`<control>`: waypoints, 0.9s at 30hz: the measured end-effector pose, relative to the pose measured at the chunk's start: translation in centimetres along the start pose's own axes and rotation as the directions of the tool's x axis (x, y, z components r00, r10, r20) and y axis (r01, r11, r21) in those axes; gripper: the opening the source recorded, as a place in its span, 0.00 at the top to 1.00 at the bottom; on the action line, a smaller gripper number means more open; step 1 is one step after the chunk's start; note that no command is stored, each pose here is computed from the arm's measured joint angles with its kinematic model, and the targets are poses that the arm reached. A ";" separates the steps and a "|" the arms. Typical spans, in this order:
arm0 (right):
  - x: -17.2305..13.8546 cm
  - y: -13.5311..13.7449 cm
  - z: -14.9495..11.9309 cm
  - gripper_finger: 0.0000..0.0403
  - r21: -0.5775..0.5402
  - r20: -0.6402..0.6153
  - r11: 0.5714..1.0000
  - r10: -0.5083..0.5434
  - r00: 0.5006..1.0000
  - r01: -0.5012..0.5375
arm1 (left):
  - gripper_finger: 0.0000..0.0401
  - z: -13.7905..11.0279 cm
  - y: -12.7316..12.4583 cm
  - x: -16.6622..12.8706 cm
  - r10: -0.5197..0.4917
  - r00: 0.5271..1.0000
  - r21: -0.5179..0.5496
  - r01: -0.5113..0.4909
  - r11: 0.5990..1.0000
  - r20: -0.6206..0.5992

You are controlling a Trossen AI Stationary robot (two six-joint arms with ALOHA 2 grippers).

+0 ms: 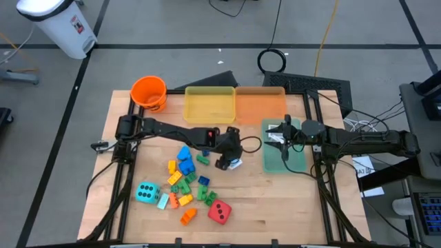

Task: Pick & Place Toys
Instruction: Put the blue deck of cards into the blue bin

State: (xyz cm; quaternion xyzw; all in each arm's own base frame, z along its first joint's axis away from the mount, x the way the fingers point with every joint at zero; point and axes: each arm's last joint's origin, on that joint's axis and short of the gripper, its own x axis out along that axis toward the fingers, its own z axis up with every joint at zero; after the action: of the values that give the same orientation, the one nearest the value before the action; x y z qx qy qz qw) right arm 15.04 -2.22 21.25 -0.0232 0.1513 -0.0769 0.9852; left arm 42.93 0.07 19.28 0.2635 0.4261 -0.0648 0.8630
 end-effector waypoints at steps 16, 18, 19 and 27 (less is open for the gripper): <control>0.0 0.0 -0.3 0.51 -0.005 -0.027 1.000 0.002 1.000 -0.002 | 0.16 -1.6 -1.7 3.4 -0.167 0.985 0.355 0.175 0.918 -0.052; 0.0 0.0 -0.3 0.51 -0.008 -0.027 1.000 0.002 1.000 -0.002 | 0.17 -1.7 -1.5 3.4 -0.157 0.986 0.353 0.164 0.921 -0.049; 0.0 0.0 -0.3 0.51 -0.008 -0.027 1.000 0.002 1.000 -0.002 | 0.18 -1.7 -1.3 3.5 -0.150 0.988 0.350 0.156 0.924 -0.043; 0.0 0.0 -0.3 0.51 -0.008 -0.030 1.000 0.002 1.000 -0.002 | 0.21 -2.4 0.3 4.4 -0.114 0.993 -0.074 0.114 0.991 -0.002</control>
State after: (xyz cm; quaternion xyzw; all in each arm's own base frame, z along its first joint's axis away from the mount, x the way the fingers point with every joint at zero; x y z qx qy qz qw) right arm 14.95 -2.21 20.98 -0.0258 0.1663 -0.0756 0.9828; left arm 44.11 2.04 14.78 0.2069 0.4454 -0.0973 0.8656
